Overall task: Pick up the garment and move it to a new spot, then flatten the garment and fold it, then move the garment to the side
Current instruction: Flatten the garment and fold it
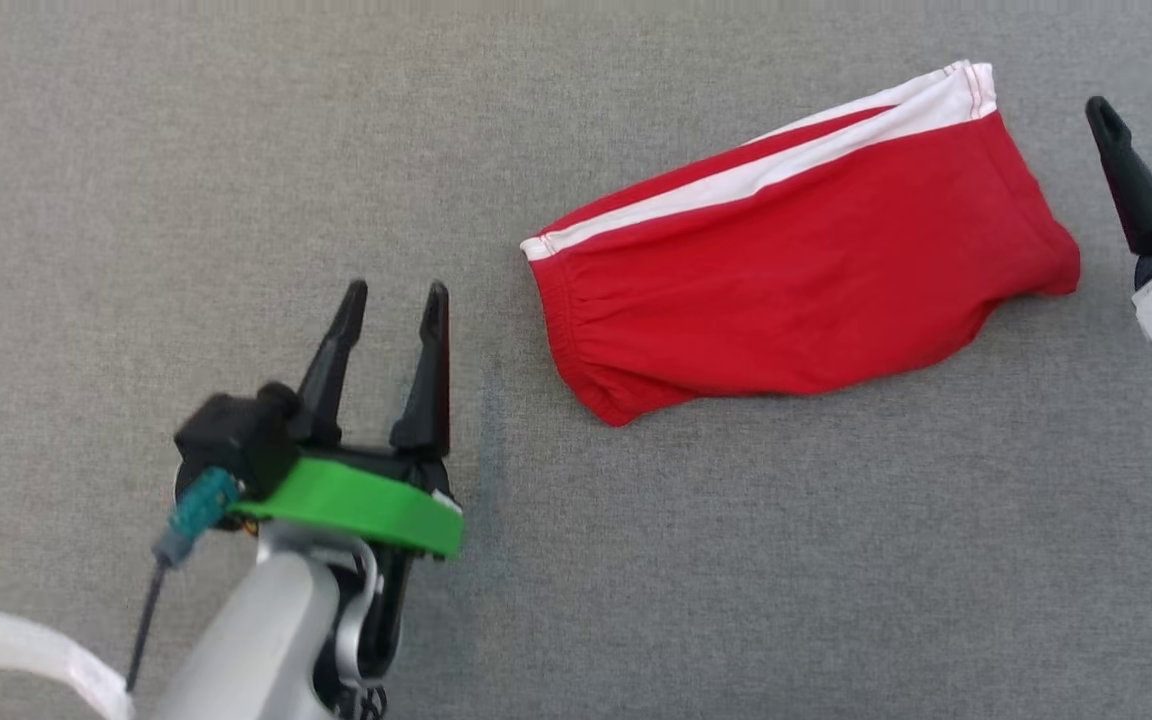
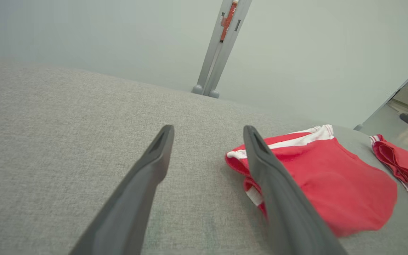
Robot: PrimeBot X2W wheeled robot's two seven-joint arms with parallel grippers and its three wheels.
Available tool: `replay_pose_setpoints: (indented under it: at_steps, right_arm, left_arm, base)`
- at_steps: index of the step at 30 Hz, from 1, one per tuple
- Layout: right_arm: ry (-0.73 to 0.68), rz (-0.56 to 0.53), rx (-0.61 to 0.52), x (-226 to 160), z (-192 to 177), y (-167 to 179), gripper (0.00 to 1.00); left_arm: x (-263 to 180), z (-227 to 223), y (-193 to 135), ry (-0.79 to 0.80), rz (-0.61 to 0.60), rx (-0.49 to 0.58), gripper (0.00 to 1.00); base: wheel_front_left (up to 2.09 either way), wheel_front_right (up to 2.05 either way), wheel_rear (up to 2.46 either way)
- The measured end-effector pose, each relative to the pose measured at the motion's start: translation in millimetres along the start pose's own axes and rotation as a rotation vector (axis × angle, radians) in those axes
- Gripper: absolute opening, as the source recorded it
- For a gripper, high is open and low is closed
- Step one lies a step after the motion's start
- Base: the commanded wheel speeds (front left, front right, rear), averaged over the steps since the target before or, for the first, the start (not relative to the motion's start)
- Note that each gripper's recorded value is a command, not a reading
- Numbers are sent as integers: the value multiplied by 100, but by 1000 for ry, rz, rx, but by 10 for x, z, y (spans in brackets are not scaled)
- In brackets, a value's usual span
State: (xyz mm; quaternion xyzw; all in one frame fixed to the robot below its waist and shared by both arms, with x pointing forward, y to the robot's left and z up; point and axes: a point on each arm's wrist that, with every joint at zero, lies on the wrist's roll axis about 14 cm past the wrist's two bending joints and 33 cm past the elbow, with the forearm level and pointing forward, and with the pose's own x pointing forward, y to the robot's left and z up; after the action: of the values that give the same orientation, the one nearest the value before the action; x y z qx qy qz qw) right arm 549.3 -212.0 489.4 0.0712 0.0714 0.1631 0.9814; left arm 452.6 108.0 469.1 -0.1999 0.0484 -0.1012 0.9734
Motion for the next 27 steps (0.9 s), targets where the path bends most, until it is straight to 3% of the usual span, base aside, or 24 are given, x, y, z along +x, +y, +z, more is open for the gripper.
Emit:
replay_pose_setpoints:
  at_steps: [6,10,16,27]
  right_arm:
    - [-5,-71,13,-306,-69,-77,100]
    - [70,-105,52,-382,-385,-69,100]
    - [173,-131,34,-164,-558,-117,100]
    - [440,-144,-103,279,-1028,-158,100]
  left_arm:
    - [-375,138,-156,-89,45,107,100]
    - [-533,183,-142,-120,94,161,100]
    - [-633,159,-142,-119,105,181,100]
    - [-666,91,3,-93,148,179,100]
  base:
    - [0,0,0]
    - [0,0,0]
    - [0,0,0]
    - [0,0,0]
